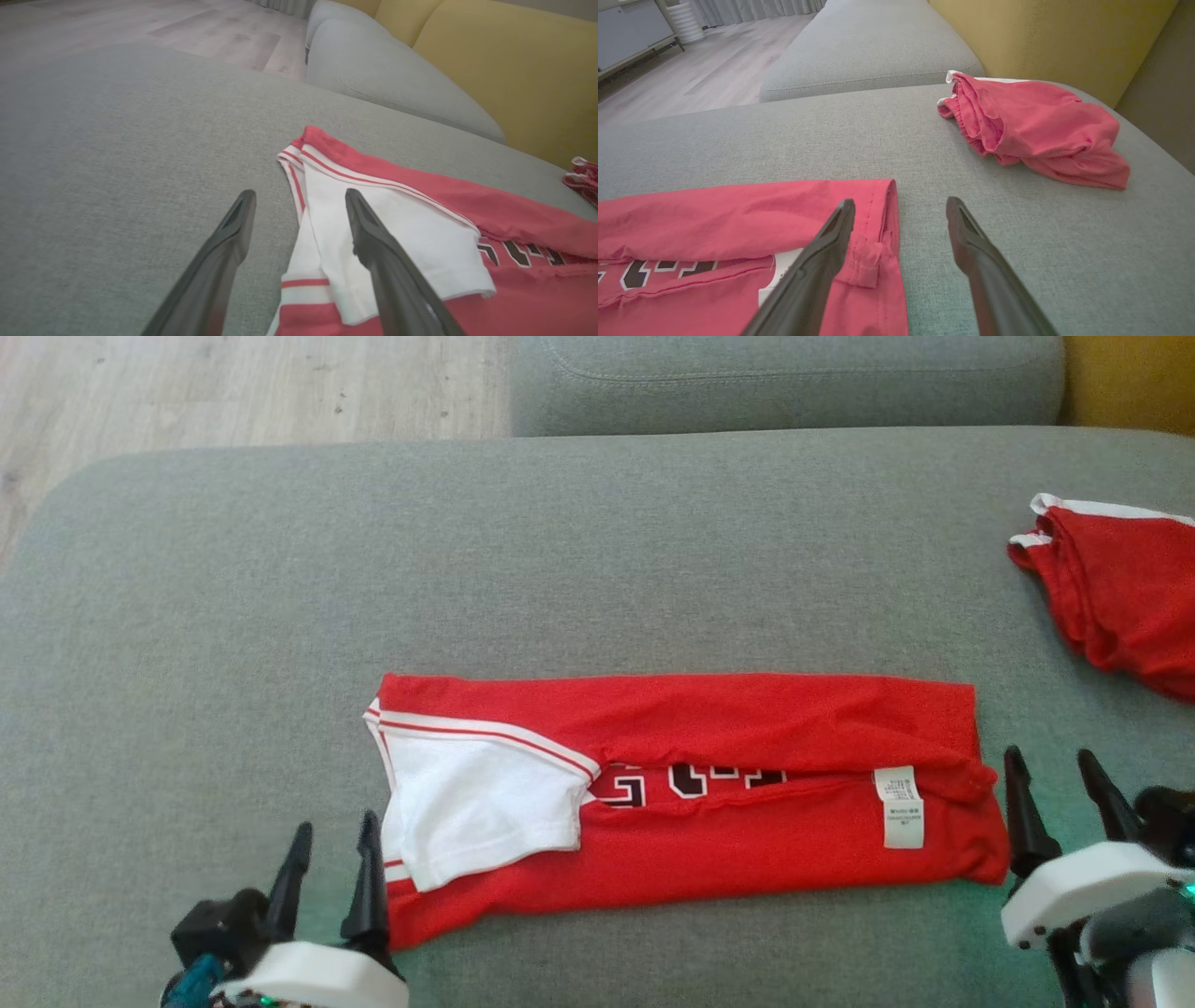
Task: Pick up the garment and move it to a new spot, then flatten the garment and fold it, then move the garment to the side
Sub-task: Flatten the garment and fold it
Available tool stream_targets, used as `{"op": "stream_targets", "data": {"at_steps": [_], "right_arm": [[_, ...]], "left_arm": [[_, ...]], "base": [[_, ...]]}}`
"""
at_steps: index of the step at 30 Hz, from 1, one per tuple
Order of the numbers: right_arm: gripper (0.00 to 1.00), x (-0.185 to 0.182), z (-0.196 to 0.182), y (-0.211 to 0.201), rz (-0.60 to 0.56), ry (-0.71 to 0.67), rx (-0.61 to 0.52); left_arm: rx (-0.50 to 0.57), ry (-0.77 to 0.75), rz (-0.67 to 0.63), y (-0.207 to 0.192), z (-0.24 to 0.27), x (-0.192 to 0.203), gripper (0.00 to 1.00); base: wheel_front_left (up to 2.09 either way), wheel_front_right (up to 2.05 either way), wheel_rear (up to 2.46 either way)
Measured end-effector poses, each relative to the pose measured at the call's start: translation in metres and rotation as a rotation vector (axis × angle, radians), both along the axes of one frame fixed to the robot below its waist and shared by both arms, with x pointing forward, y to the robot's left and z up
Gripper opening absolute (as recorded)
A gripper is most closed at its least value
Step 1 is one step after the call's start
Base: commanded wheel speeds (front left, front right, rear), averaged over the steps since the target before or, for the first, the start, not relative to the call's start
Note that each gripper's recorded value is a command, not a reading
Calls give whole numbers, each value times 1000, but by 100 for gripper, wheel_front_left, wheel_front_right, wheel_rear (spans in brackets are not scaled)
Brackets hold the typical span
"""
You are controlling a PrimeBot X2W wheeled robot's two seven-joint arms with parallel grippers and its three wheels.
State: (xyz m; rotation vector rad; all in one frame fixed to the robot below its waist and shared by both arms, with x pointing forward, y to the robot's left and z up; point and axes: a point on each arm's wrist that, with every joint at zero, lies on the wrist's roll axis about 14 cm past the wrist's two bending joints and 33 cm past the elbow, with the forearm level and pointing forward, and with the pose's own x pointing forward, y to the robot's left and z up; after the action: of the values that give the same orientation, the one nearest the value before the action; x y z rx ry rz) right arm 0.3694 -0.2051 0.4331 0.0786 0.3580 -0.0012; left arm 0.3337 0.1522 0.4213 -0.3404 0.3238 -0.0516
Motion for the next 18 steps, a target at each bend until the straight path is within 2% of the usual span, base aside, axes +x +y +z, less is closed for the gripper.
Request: {"op": "stream_targets", "data": {"at_steps": [8, 18], "right_arm": [[100, 0, -2, 4, -8, 5, 17], [100, 16, -50, 13, -12, 146, 62]], "left_arm": [[19, -63, 53, 9, 18, 4, 100], [34, -75, 133, 26, 24, 3, 100]], "base": [[0, 0, 0], [0, 0, 0]]}}
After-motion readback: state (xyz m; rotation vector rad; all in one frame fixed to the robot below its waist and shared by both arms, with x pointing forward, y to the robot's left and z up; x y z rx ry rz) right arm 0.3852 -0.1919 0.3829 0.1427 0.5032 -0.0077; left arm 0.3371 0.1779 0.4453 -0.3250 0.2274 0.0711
